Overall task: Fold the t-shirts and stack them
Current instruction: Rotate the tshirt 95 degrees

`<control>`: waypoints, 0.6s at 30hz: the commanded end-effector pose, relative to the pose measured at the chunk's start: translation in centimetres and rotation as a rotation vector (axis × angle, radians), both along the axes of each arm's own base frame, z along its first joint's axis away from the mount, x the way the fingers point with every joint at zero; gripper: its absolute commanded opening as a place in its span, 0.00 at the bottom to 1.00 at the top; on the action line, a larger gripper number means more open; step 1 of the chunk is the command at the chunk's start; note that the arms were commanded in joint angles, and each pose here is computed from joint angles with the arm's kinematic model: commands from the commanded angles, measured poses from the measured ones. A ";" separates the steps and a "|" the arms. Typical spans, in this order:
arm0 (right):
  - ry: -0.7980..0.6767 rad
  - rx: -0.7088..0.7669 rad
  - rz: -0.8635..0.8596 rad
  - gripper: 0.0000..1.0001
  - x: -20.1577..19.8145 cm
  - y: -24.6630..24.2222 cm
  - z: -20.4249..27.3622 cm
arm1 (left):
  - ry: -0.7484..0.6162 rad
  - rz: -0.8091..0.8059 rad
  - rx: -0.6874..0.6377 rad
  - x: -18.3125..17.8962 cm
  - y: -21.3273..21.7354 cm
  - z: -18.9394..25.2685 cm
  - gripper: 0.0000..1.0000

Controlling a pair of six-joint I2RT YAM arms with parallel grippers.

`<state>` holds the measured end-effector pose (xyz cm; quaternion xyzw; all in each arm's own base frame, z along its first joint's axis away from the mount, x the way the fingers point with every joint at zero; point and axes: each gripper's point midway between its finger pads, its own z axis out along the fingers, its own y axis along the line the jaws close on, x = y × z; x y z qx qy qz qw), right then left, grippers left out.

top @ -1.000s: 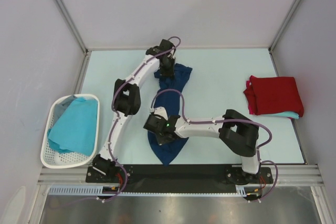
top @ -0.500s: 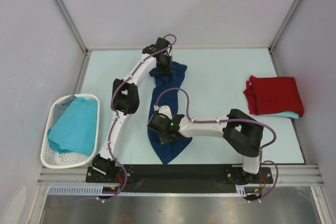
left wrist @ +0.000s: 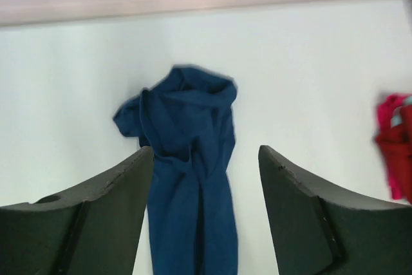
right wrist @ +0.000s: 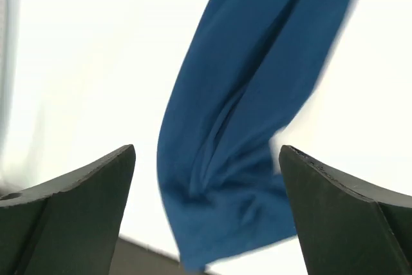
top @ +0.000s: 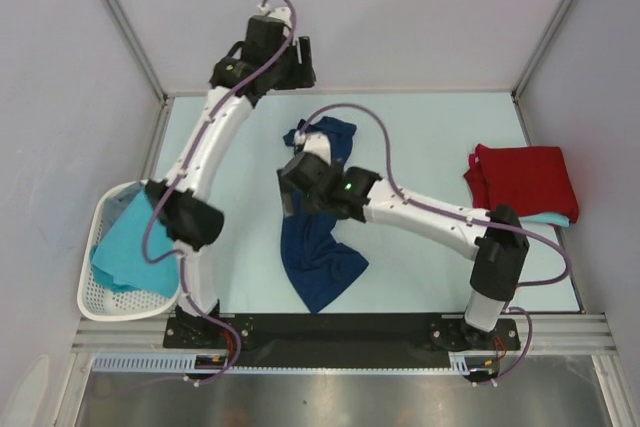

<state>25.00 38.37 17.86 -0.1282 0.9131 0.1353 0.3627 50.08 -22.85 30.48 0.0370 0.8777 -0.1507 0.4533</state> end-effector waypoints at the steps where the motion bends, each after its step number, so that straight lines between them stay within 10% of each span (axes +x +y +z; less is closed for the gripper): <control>1: -0.115 -0.001 -0.177 0.98 7.3 -5.4 4.0 | 0.004 0.056 0.010 -3.8 2.7 0.1 0.72; 8: -0.108 -0.032 -0.353 0.80 16.5 -10.7 1.0 | 0.119 0.086 0.013 -10.8 5.3 -9.9 0.56; 18: -0.019 -0.068 -0.388 0.63 24.2 -11.2 -5.2 | 0.190 0.141 0.090 -11.6 6.9 -14.3 0.55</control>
